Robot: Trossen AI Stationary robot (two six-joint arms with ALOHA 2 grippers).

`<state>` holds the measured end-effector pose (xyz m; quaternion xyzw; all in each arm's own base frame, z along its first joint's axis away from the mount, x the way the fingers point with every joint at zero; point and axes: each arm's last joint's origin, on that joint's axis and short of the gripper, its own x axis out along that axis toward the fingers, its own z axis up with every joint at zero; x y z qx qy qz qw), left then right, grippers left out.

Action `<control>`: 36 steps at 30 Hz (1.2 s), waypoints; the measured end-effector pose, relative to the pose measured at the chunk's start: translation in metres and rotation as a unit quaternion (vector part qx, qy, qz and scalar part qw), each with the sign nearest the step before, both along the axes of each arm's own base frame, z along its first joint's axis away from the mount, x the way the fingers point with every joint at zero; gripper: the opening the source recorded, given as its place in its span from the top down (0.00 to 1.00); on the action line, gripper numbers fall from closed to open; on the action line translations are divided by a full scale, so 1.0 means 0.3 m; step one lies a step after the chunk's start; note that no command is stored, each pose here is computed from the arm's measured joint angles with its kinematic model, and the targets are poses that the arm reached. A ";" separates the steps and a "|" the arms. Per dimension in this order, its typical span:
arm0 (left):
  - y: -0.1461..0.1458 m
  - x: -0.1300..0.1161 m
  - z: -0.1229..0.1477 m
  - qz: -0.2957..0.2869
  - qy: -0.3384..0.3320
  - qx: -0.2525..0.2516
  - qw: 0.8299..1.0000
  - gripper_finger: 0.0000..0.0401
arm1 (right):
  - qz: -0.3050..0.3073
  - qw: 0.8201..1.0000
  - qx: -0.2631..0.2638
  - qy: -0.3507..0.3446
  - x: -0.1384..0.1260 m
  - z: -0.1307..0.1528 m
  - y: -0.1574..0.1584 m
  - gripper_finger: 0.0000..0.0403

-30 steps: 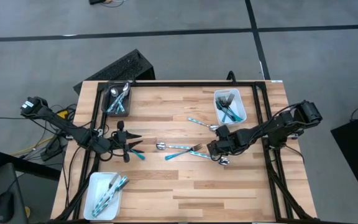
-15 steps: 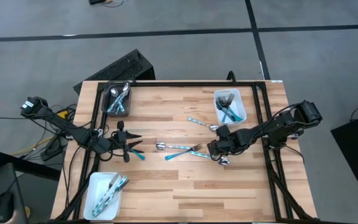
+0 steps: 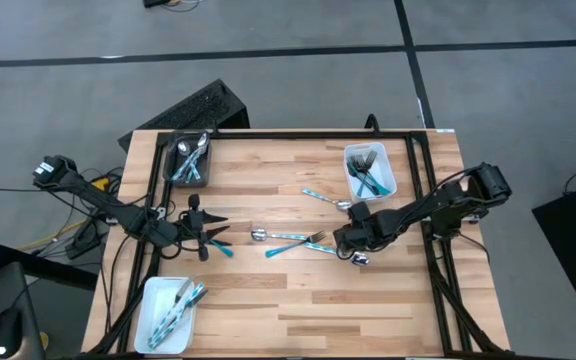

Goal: Sort silverware by color (type)
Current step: Put the light blue spoon into the black bin

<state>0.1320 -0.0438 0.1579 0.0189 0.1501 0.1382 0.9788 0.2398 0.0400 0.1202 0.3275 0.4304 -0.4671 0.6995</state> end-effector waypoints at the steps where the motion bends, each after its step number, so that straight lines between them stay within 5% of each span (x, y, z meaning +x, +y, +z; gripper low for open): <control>1: 0.000 0.000 0.000 0.000 0.000 0.000 1.000 0.77 | 0.003 1.000 -0.001 0.001 0.001 -0.002 -0.001 0.55; 9: 0.000 0.000 0.000 0.000 0.000 0.000 1.000 0.77 | 0.095 0.995 -0.007 -0.016 0.005 0.119 0.011 0.92; 14: 0.000 0.001 0.003 0.001 -0.004 -0.002 1.000 0.77 | 0.171 0.979 -0.093 -0.060 -0.008 0.306 0.019 0.91; 20: 0.001 -0.001 -0.003 0.001 0.005 0.003 1.000 0.77 | 0.183 0.951 -0.240 -0.062 -0.059 0.461 -0.027 0.88; 36: 0.001 0.007 0.030 0.034 -0.053 -0.019 0.998 0.77 | 0.258 0.919 -0.258 -0.149 0.147 0.439 -0.072 0.89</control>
